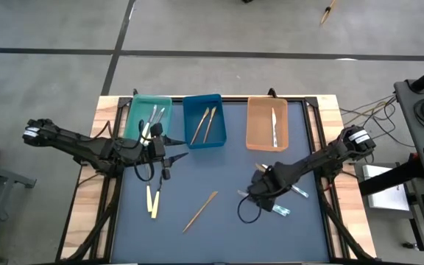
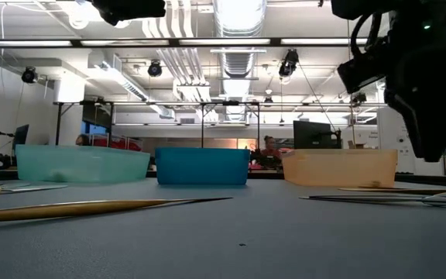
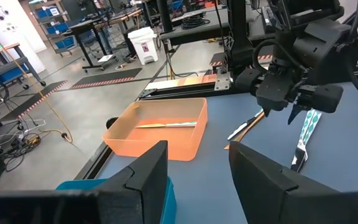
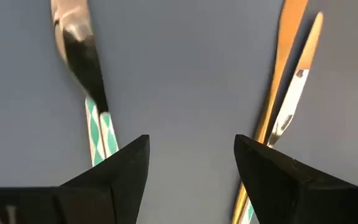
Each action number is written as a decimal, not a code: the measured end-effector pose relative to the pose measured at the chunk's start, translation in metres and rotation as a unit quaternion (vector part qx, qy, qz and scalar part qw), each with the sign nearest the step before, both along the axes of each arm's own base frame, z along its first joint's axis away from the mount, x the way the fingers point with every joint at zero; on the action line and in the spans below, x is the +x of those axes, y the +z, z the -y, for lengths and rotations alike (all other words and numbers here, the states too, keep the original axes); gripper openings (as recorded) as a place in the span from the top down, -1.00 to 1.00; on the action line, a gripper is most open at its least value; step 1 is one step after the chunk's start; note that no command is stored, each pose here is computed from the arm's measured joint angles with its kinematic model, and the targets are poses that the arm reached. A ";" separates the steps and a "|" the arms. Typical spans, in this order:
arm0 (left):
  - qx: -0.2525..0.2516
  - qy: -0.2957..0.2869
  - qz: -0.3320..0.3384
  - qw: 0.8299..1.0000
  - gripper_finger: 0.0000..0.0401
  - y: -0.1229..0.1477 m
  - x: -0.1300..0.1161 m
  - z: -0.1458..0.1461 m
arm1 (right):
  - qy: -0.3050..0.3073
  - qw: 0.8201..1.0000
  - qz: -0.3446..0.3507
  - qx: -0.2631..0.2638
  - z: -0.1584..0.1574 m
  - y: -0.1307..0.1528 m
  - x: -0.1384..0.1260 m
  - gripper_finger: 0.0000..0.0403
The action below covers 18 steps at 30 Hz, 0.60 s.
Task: Sort silverware by color (type)
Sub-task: Put the white patterned table knife into the orange bin
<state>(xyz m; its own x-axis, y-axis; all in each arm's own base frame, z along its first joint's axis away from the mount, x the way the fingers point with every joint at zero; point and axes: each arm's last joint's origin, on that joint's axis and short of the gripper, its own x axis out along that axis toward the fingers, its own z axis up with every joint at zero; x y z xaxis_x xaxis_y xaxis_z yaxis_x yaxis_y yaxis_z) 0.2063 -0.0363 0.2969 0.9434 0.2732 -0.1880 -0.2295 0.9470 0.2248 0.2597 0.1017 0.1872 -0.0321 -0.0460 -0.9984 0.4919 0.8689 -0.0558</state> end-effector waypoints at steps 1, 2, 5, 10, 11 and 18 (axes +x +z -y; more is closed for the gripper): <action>0.000 0.000 0.000 1.000 0.24 0.000 0.000 0.000 | -0.023 1.000 0.003 0.013 -0.001 0.000 0.001 -0.12; 0.000 0.000 0.000 1.000 0.24 0.000 0.000 0.000 | -0.039 0.999 0.006 0.032 -0.002 0.000 0.003 -0.12; 0.000 0.000 0.000 1.000 0.24 0.000 0.000 0.000 | -0.041 0.996 0.003 0.081 -0.005 0.000 0.005 -0.12; 0.000 0.000 0.000 1.000 0.24 0.000 0.000 0.000 | -0.007 0.986 0.029 0.166 -0.012 0.000 0.013 -0.12; 0.000 0.000 0.000 1.000 0.24 0.000 0.000 0.000 | 0.008 0.984 0.047 0.174 -0.014 0.001 0.016 -0.12; 0.000 0.000 0.000 1.000 0.24 0.000 0.000 0.000 | 0.066 0.974 0.110 0.185 -0.023 0.003 0.025 0.02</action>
